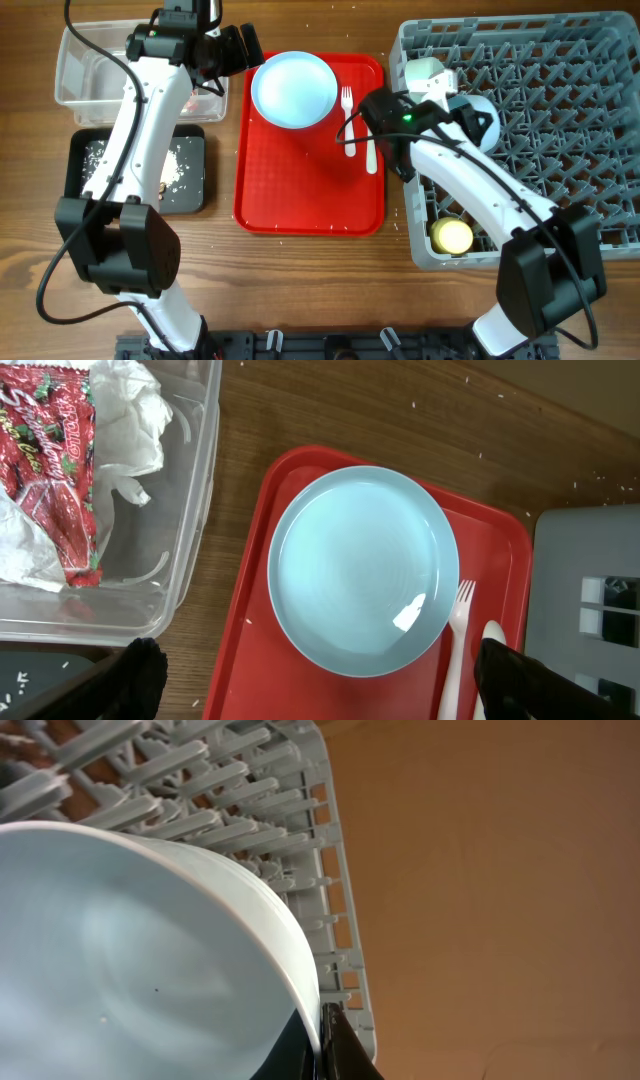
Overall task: Sort waste into correct bins and load items into the dishwasher rack
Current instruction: 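Place the light blue bowl in the rack beside the green bowl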
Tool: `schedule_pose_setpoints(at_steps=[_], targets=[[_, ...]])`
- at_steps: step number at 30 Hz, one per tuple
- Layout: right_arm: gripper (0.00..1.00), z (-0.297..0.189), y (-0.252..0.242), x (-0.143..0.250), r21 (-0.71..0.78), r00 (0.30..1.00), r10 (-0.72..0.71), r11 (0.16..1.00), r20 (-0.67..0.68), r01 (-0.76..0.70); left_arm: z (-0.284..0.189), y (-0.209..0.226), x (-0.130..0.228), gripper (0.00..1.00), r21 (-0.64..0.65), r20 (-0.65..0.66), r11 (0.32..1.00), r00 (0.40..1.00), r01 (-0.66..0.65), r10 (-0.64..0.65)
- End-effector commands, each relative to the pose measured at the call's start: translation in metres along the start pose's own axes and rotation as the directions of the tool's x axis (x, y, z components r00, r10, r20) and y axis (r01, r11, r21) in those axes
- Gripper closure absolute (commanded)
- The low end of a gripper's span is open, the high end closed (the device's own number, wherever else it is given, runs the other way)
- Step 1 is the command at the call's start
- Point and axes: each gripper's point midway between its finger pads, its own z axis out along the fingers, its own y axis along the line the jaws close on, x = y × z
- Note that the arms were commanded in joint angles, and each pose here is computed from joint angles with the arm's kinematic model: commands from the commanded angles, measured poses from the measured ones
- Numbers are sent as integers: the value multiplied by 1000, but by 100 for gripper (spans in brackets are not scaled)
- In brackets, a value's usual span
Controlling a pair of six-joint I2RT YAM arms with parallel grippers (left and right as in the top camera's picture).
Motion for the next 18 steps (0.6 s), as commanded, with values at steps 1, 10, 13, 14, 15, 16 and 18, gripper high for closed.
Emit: schedule_pose_setpoints(at_steps=[1, 10, 13, 14, 15, 16, 18], targets=[[96, 8, -3, -7, 43, 996, -89, 995, 4, 89, -8, -4, -6, 0, 10, 26, 1000, 1000, 2, -2], [96, 6, 34, -14, -160, 992, -122, 979, 22, 124, -8, -4, -7, 0, 10, 26, 1000, 1000, 2, -2], [96, 6, 32, -14, -148, 992, -127, 981, 21, 129, -8, -4, -6, 0, 10, 26, 1000, 1000, 2, -2], [96, 8, 22, -14, -93, 991, -133, 987, 21, 134, -8, -4, -7, 0, 10, 26, 1000, 1000, 2, -2], [96, 9, 13, -15, -40, 991, -135, 990, 20, 136, -8, -4, -6, 0, 10, 26, 1000, 1000, 2, -2], [96, 9, 5, -16, 8, 991, -135, 991, 19, 135, -8, -4, -7, 0, 10, 26, 1000, 1000, 2, -2], [96, 11, -7, -17, 70, 990, -138, 988, 16, 136, -8, -4, -7, 0, 10, 26, 1000, 1000, 2, -2]])
